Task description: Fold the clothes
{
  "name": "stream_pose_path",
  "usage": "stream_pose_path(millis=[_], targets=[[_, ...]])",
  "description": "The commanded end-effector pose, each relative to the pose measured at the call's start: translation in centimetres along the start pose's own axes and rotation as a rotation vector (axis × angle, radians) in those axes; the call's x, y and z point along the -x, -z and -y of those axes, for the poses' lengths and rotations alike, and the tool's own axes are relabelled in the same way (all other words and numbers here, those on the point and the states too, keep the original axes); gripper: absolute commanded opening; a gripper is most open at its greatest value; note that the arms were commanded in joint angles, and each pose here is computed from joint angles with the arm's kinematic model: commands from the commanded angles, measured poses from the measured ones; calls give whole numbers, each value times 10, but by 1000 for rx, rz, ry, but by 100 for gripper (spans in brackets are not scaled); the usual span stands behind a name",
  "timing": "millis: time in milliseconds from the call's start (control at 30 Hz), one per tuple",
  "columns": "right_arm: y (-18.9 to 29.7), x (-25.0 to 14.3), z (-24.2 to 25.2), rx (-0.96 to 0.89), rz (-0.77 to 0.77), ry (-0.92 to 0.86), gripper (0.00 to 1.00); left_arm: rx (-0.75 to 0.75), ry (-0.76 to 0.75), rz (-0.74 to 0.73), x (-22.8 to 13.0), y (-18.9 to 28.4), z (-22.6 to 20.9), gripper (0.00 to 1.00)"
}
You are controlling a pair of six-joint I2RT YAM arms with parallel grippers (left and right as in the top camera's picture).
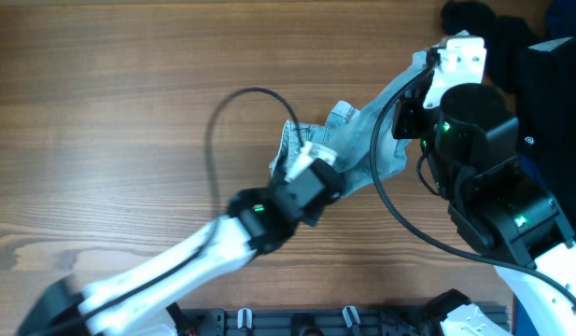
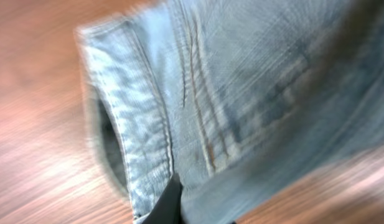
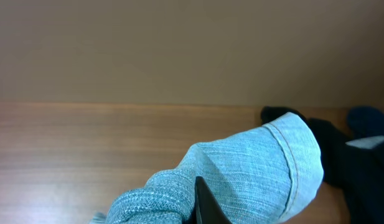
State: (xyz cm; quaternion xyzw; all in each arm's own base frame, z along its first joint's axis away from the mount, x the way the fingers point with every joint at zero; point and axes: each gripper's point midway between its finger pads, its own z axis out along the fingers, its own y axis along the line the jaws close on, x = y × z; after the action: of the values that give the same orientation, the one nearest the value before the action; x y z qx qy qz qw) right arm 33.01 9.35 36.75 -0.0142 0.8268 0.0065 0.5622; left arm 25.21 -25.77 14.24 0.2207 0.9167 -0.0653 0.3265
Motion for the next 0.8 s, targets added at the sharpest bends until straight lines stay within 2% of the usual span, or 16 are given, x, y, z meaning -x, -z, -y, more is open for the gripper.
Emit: stream_pose_path(millis=[0,33,100,167,233,333,500,633,700,767], targets=[[4,-2,20,-108,-5,-9,4,24,156,353,93,132,-61,4],[5,-7,24,-127,-27,4,4,67,182,446,109,187,-96,4],[6,-15,26,-133,-58,-2,4,126,194,519,122,245,-128,4],[9,-18,26,-125,-70,-41,4,136,163,586,135,306,-139,4],[23,-9,26,-93,-45,-67,4,127,173,637,143,339,-143,4],[50,9,24,-13,14,3,4,99,160,668,149,358,-140,4],[102,28,38,37,93,-7,4,6,133,714,152,378,-127,4],[146,52,47,78,133,-22,4,-25,154,865,154,439,-133,4],[162,66,47,111,179,-40,4,7,172,906,153,455,-142,4],[163,66,33,189,168,-32,4,138,222,846,153,438,-161,4]])
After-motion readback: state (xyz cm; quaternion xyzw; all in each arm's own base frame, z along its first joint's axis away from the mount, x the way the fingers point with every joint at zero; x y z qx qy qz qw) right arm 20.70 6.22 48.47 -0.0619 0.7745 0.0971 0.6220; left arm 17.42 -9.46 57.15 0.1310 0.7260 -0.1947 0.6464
